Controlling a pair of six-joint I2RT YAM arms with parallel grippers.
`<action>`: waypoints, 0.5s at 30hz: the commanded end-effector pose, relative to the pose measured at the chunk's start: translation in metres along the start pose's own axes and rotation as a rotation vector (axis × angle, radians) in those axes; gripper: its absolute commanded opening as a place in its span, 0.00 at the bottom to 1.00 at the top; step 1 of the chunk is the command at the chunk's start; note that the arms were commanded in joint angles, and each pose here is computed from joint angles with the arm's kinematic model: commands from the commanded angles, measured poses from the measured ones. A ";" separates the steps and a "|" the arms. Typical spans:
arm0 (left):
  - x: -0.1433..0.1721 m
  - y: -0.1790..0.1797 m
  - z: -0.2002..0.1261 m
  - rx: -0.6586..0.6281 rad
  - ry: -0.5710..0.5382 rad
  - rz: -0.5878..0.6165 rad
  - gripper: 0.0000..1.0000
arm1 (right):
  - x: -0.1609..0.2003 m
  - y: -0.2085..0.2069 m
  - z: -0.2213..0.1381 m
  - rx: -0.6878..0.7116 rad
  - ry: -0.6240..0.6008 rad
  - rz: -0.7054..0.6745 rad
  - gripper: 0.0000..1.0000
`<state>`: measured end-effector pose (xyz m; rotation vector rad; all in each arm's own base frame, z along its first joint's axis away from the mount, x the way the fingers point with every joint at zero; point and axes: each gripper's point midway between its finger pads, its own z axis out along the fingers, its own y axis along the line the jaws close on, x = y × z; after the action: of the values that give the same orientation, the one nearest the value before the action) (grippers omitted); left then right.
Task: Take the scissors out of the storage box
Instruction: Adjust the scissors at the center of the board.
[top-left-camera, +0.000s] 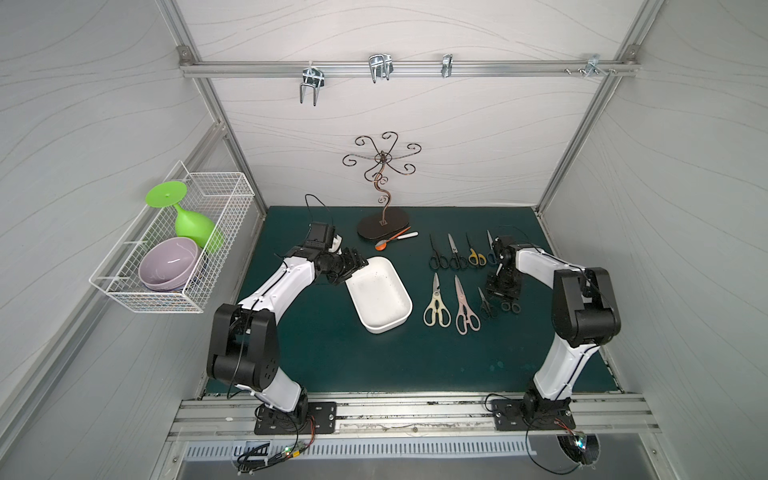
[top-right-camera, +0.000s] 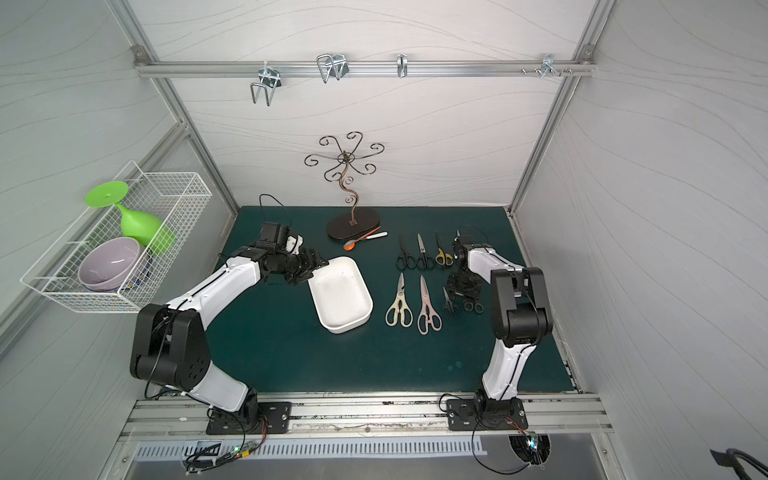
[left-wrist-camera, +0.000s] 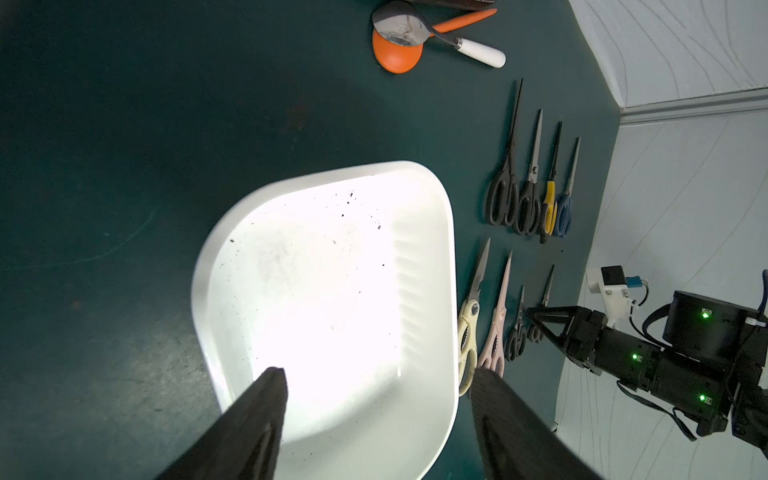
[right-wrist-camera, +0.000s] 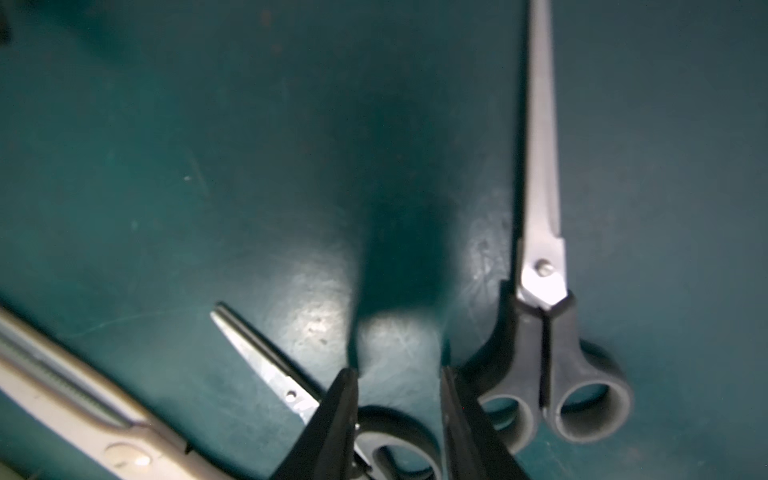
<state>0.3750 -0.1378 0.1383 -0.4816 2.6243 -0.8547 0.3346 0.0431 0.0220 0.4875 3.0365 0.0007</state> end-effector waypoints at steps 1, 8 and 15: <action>-0.009 -0.008 -0.010 0.024 -0.047 0.020 0.74 | 0.007 -0.009 0.001 0.022 0.024 0.052 0.38; -0.008 -0.010 -0.009 0.042 -0.038 0.009 0.74 | 0.013 -0.031 -0.009 0.055 0.007 0.075 0.38; -0.013 -0.004 -0.009 0.034 -0.057 0.005 0.74 | -0.005 -0.001 -0.038 -0.031 -0.112 -0.053 0.38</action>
<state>0.3749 -0.1339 0.1365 -0.5097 2.6217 -0.8591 0.3213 0.0268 0.0331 0.5268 3.0108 -0.0271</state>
